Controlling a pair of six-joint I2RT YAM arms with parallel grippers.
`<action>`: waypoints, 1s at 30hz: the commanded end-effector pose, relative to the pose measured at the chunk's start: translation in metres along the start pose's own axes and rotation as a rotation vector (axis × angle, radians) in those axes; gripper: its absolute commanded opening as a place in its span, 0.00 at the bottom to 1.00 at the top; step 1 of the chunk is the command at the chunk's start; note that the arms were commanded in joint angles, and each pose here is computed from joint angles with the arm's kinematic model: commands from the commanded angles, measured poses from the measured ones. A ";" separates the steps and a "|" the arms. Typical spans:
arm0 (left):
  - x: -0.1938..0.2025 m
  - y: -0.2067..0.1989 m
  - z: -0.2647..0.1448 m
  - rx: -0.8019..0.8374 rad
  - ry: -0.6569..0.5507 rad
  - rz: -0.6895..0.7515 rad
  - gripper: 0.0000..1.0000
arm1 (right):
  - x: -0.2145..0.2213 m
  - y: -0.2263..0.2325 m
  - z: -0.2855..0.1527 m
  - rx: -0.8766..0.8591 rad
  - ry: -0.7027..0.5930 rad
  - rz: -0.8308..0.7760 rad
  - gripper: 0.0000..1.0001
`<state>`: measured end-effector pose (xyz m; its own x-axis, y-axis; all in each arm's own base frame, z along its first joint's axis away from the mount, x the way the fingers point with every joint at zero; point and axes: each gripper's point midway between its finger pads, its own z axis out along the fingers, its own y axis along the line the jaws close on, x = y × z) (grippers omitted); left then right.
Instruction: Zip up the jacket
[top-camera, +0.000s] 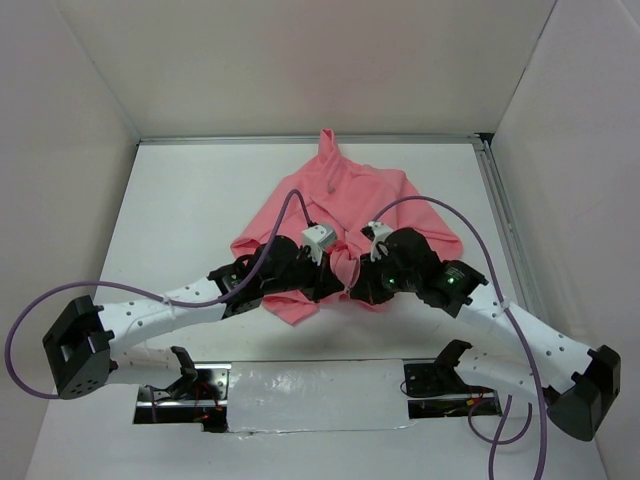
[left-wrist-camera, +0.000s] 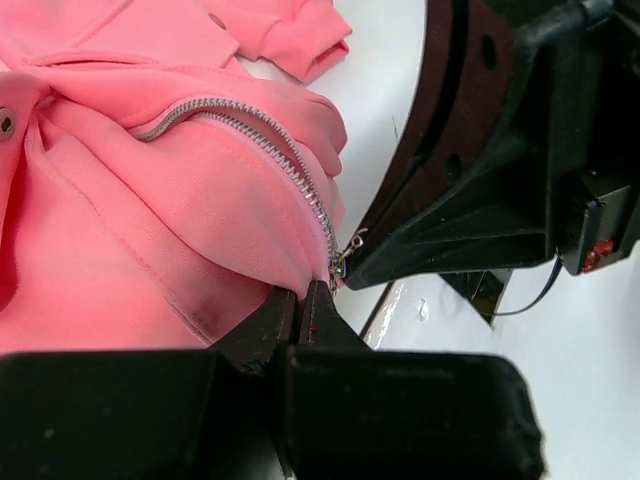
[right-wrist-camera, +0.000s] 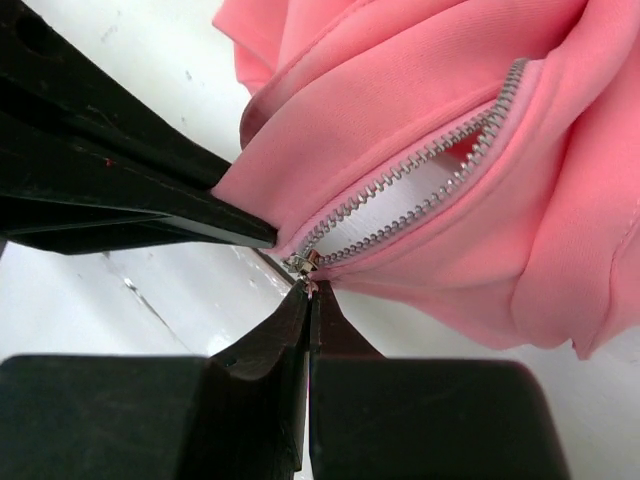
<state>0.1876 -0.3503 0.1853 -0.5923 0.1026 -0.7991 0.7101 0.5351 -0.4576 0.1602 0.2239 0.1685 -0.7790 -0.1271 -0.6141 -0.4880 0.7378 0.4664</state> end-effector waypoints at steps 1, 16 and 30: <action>0.027 0.006 -0.006 0.013 0.097 0.104 0.00 | -0.017 0.006 -0.009 -0.020 -0.037 -0.108 0.00; 0.051 0.009 -0.010 0.025 0.199 0.129 0.00 | -0.074 -0.035 -0.023 0.326 -0.214 0.022 0.00; 0.022 0.012 -0.007 -0.085 0.129 0.036 0.58 | -0.025 0.006 0.012 0.035 0.007 0.018 0.00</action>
<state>0.1903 -0.3441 0.1650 -0.5781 0.2001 -0.7910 0.7243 0.5722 -0.3847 0.1806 0.2223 0.1589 -0.8256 -0.1490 -0.5442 -0.3963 0.8397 0.3713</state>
